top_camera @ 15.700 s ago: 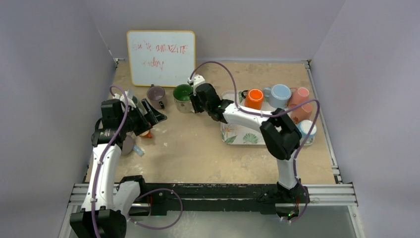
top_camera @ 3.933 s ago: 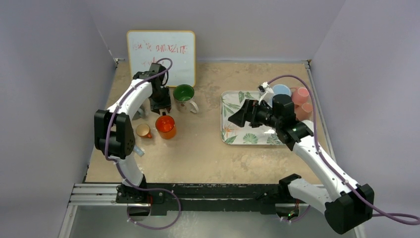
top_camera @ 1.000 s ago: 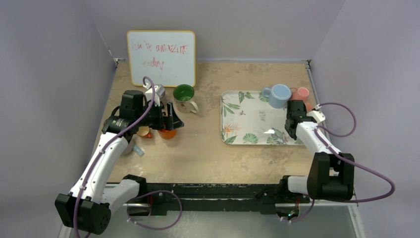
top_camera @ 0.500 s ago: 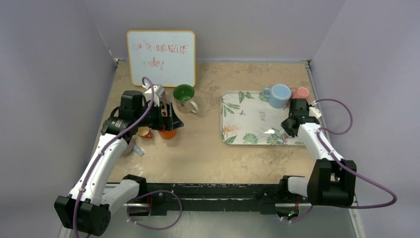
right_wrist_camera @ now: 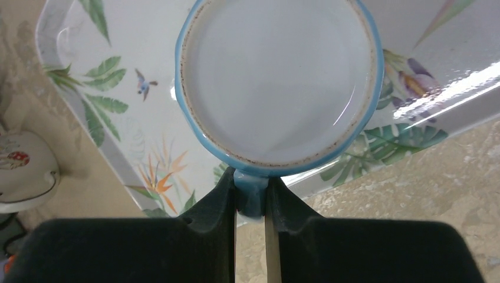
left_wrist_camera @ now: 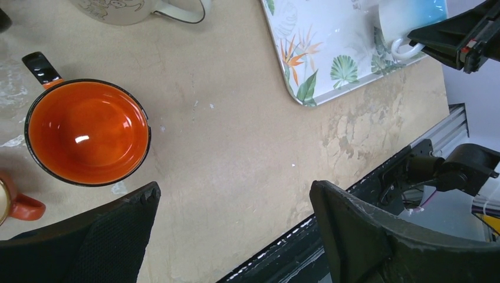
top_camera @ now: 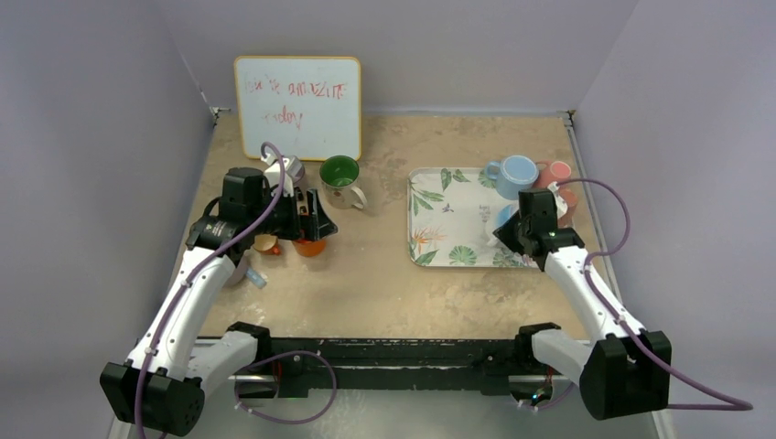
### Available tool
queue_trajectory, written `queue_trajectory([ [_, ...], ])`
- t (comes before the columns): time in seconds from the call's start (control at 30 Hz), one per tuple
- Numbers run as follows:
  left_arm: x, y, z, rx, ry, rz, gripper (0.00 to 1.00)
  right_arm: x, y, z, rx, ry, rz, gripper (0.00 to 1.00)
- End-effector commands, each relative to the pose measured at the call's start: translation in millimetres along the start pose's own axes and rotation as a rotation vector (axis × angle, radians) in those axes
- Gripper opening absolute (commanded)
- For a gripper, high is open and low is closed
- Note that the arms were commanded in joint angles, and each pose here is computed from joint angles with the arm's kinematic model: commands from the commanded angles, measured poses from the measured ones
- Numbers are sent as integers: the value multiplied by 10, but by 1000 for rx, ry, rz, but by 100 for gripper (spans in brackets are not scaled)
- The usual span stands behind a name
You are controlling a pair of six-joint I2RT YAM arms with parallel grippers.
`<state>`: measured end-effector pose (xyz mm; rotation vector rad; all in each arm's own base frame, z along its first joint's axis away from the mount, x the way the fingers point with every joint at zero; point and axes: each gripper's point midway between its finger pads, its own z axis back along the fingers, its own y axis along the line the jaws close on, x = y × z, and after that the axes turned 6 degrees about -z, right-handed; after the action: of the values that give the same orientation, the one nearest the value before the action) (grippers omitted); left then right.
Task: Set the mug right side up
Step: Turn over the cup on the tray.
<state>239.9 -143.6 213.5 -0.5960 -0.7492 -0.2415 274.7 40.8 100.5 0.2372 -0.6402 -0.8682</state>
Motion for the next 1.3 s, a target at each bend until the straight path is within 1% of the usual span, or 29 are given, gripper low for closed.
queue_trajectory([
  [0.0, 58, 29, 55, 35, -29, -35, 99, 11, 338, 81, 177, -28, 40, 0],
  [0.07, 55, 50, 59, 49, -26, -33, 100, -84, 451, 82, 265, 3, 76, 0],
  [0.17, 58, 71, 55, 60, -23, -30, 100, -191, 543, 96, 352, 39, 118, 0],
  [0.33, 72, 70, 39, 63, -15, -6, 100, -237, 716, 224, 479, 44, 130, 0],
  [0.4, 92, 19, 47, 40, -20, 11, 100, -228, 791, 324, 541, 30, 131, 0],
  [0.5, 158, -143, 69, -33, -42, 51, 98, -220, 918, 480, 649, 10, 128, 0],
  [0.67, 291, -452, 107, -188, -76, 142, 89, -190, 1083, 704, 768, -6, 99, 0],
  [0.9, 482, -902, 141, -482, -83, 343, 82, -316, 1518, 1225, 1056, 44, 116, 0],
  [0.97, 580, -996, 184, -556, -116, 364, 81, -359, 1630, 1380, 1124, 50, 113, 0],
  [1.07, 649, -1045, 228, -608, -170, 392, 79, -421, 1782, 1576, 1212, 68, 93, 0],
  [1.17, 680, -1060, 256, -648, -230, 403, 81, -461, 1937, 1757, 1285, 84, 64, 0],
  [1.27, 670, -1082, 270, -694, -256, 398, 82, -539, 2108, 1940, 1350, 114, 53, 0],
])
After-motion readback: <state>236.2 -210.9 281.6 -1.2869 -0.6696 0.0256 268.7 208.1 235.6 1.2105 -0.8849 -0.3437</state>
